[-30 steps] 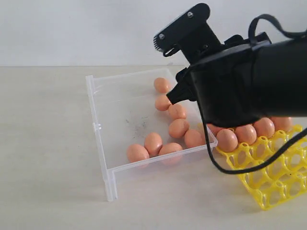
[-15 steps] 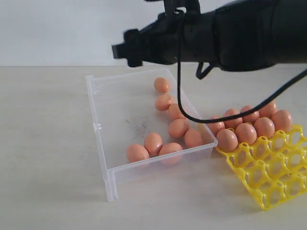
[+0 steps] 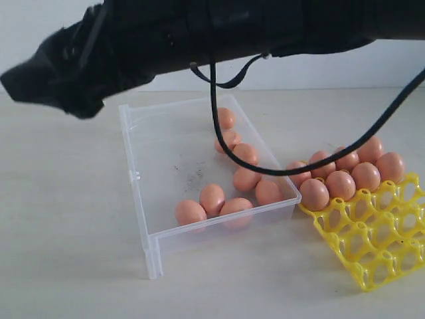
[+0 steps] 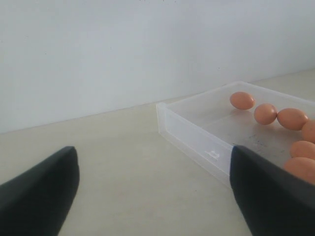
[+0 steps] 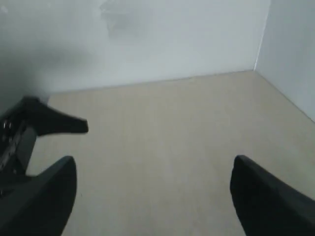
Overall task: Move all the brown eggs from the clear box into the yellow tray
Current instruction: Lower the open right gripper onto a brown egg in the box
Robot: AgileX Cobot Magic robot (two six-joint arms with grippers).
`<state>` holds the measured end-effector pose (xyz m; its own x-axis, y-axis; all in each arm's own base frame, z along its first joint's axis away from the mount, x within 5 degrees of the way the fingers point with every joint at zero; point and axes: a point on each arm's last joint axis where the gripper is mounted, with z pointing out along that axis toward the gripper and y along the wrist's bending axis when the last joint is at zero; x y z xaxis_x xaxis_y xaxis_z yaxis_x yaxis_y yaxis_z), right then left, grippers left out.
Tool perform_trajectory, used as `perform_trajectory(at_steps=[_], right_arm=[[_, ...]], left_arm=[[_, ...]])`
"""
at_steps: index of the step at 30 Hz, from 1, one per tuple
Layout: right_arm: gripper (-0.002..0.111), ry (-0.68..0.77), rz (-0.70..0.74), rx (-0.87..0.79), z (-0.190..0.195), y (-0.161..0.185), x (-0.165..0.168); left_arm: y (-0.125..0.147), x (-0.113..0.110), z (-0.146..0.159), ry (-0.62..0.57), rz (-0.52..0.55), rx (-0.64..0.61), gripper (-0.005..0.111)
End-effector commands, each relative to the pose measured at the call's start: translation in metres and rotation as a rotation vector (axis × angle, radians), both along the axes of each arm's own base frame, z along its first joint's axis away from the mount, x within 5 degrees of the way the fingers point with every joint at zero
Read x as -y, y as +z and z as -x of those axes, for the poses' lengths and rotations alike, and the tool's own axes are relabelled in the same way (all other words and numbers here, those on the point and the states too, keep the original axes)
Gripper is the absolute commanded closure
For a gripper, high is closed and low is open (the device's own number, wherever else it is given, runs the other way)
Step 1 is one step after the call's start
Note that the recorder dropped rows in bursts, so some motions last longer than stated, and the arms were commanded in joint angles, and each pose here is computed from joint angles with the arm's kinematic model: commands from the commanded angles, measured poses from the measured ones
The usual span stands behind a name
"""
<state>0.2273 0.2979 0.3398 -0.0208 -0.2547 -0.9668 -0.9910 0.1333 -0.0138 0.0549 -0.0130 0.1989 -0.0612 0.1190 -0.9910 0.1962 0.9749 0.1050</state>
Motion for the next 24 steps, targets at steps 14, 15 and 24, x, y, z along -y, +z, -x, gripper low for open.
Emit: perform_trajectory(at_steps=[14,15,24], right_arm=[[0.034,-0.616,0.336,0.091,-0.051,-0.039,0.041],[0.034,-0.675,0.358,0.010,-0.060,-0.045,0.051],[0.034,-0.808,0.917,-0.470,-0.102,-0.142,0.104]], left_arm=[[-0.001,0.000,0.000,-0.004,0.015,0.004,0.029],[-0.001,0.000,0.000,-0.004,0.015,0.004,0.029],[-0.001,0.000,0.000,-0.004,0.015,0.004,0.029]])
